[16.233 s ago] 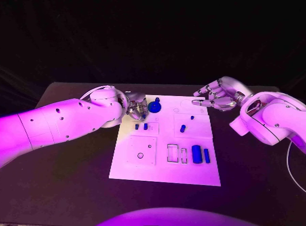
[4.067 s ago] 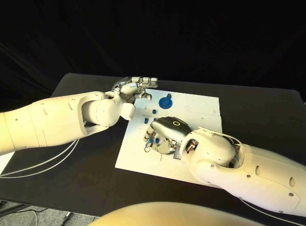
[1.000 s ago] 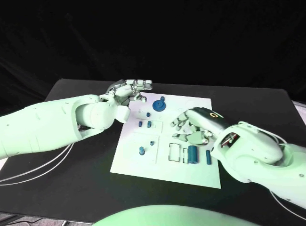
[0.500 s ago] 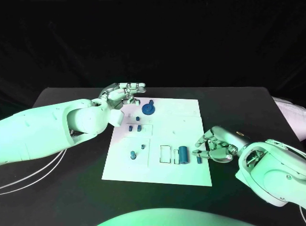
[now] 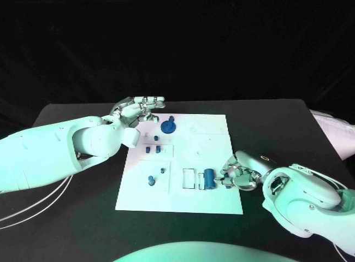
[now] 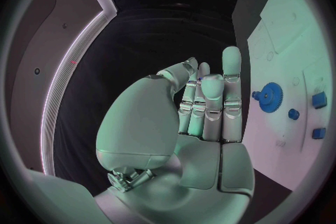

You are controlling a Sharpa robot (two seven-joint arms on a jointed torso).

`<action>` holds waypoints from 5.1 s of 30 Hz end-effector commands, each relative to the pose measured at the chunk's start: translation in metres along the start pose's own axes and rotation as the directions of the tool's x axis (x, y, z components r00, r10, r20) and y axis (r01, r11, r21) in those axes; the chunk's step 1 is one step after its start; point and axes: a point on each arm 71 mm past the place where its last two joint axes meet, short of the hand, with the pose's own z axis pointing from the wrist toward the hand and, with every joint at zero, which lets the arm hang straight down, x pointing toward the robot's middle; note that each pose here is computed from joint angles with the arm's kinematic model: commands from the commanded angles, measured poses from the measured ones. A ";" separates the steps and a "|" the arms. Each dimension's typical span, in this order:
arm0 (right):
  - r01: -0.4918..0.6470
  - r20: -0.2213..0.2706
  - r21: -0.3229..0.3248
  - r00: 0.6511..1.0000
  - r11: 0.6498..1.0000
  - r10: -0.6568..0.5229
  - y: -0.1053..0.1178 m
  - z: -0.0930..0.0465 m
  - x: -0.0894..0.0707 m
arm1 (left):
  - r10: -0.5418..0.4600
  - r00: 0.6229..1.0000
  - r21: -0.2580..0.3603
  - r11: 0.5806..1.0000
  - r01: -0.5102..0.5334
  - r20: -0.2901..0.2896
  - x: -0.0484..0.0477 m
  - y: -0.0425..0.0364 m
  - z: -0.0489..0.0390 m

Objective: Assemble the parts on the task board

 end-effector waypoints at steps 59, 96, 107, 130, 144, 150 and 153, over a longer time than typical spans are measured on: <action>-0.161 0.075 -0.040 0.984 0.986 0.163 0.030 0.013 0.004 | -0.003 0.999 -0.011 1.000 0.003 -0.048 0.0044 0.0006 0.0003; 0.117 -0.048 -0.088 0.991 0.989 -0.121 0.059 0.037 0.023 | -0.007 0.998 -0.023 1.000 0.006 -0.063 0.0070 0.0014 -0.0005; 0.157 -0.053 -0.086 0.985 0.984 -0.161 0.058 0.038 0.024 | -0.006 0.997 -0.030 1.000 0.003 -0.072 0.0073 0.0017 -0.0010; 0.150 0.017 -0.112 0.989 0.982 -0.149 0.062 0.031 0.018 | -0.004 0.996 -0.042 0.999 0.000 -0.086 0.0078 0.0025 -0.0014; 0.160 -0.011 -0.115 0.987 0.980 -0.162 0.063 0.034 0.022 | -0.002 0.996 -0.045 0.999 -0.002 -0.088 0.0074 0.0026 -0.0014; 0.149 -0.014 -0.109 0.988 0.983 -0.151 0.062 0.036 0.023 | -0.002 0.996 -0.048 0.999 -0.003 -0.090 0.0074 0.0028 -0.0014; 0.137 -0.021 -0.109 0.990 0.985 -0.140 0.063 0.035 0.023 | -0.002 0.996 -0.049 0.999 -0.003 -0.090 0.0075 0.0029 -0.0014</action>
